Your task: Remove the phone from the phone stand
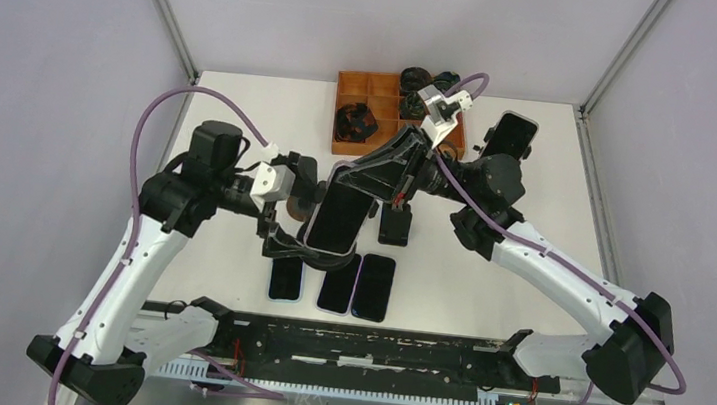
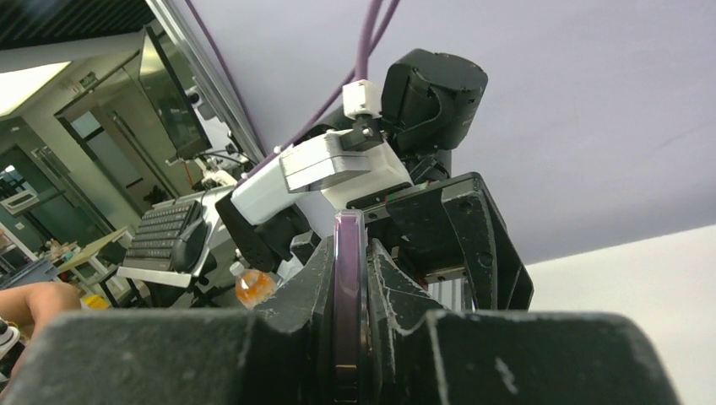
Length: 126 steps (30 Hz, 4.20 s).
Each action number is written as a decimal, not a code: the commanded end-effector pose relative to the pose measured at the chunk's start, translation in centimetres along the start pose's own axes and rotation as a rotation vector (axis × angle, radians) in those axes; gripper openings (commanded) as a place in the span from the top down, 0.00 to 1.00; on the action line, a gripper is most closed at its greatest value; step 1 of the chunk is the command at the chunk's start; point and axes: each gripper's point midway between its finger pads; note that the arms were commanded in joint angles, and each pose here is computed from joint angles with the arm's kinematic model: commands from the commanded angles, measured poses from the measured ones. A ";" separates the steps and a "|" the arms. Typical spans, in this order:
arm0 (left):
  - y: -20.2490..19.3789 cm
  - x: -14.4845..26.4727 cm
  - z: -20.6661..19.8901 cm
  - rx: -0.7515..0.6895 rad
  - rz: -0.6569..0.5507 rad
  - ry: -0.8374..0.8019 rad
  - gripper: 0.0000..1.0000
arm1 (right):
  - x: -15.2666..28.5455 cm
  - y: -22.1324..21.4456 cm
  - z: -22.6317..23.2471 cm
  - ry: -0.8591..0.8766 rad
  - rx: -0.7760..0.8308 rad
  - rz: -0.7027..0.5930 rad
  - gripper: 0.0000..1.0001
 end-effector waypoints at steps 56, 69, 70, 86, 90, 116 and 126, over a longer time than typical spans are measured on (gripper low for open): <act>2.6 -0.8 -3.0 -0.150 0.038 -0.088 0.98 | 1.3 -1.2 5.1 0.116 0.048 0.010 0.47; 2.6 -0.9 -2.8 -0.125 0.049 -0.090 0.98 | 1.4 -4.0 5.4 0.147 0.046 0.083 0.46; 2.4 -0.9 -2.8 -0.121 0.054 -0.092 0.98 | 1.3 -4.0 5.4 0.149 0.046 0.081 0.49; -0.8 -0.4 -2.9 -0.144 0.164 -0.110 0.98 | 0.6 -1.3 4.7 0.119 0.112 0.074 1.00; -2.5 -0.1 -3.0 -0.161 0.214 -0.119 0.98 | 1.2 1.2 4.6 0.098 0.139 0.005 1.00; -7.6 1.7 -5.2 -0.267 0.350 -0.158 0.98 | 3.4 6.8 4.5 0.052 0.212 -0.156 1.00; -5.9 1.8 -4.7 -0.304 0.335 -0.129 0.98 | 5.5 5.8 0.9 -0.160 0.245 0.046 1.00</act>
Point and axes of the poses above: each gripper's point midway between its finger pads, its own x axis back along the fingers, its own z axis along the line the jaws close on, y = z × x, and after that the axes turned 10 degrees about x, right-handed
